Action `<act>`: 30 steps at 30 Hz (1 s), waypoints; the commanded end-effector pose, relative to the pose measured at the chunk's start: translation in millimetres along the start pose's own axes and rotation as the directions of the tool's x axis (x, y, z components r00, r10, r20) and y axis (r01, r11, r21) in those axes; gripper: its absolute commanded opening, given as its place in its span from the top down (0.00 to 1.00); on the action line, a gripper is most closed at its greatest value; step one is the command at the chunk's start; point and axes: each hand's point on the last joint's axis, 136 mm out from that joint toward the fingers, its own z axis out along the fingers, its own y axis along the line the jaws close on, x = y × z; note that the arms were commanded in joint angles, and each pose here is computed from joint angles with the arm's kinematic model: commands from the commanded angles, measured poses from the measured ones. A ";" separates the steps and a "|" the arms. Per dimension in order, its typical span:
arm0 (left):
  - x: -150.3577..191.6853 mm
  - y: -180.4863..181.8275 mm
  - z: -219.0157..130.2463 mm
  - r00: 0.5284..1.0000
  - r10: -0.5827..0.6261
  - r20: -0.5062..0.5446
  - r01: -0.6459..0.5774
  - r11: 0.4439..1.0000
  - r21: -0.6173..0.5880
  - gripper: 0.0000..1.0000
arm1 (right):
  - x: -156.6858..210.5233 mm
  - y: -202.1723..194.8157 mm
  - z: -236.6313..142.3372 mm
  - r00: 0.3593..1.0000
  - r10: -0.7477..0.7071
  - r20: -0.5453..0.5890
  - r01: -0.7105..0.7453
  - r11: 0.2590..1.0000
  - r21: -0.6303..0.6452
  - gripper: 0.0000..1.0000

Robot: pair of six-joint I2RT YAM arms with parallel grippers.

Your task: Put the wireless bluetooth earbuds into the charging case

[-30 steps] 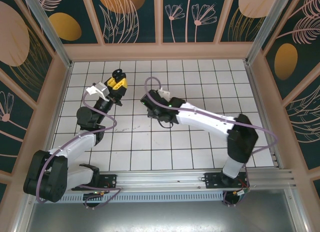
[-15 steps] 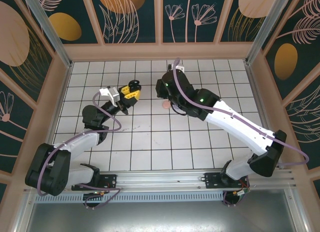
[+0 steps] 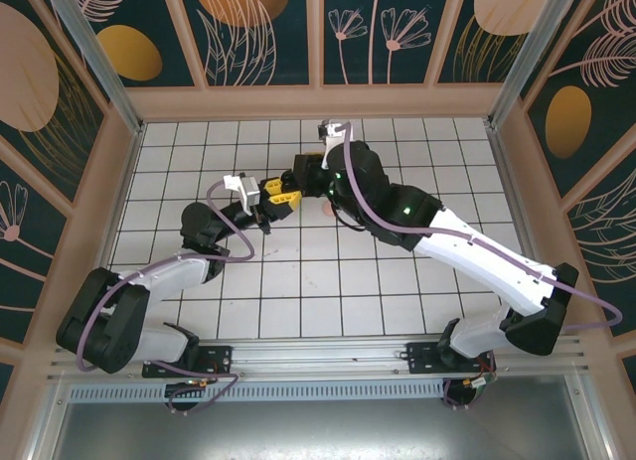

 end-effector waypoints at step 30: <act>-30.9 -11.3 3.4 0.995 0.066 0.079 -0.069 0.997 0.034 1.00 | 21.0 -0.5 7.6 1.000 0.020 0.009 -0.020 0.999 0.027 0.81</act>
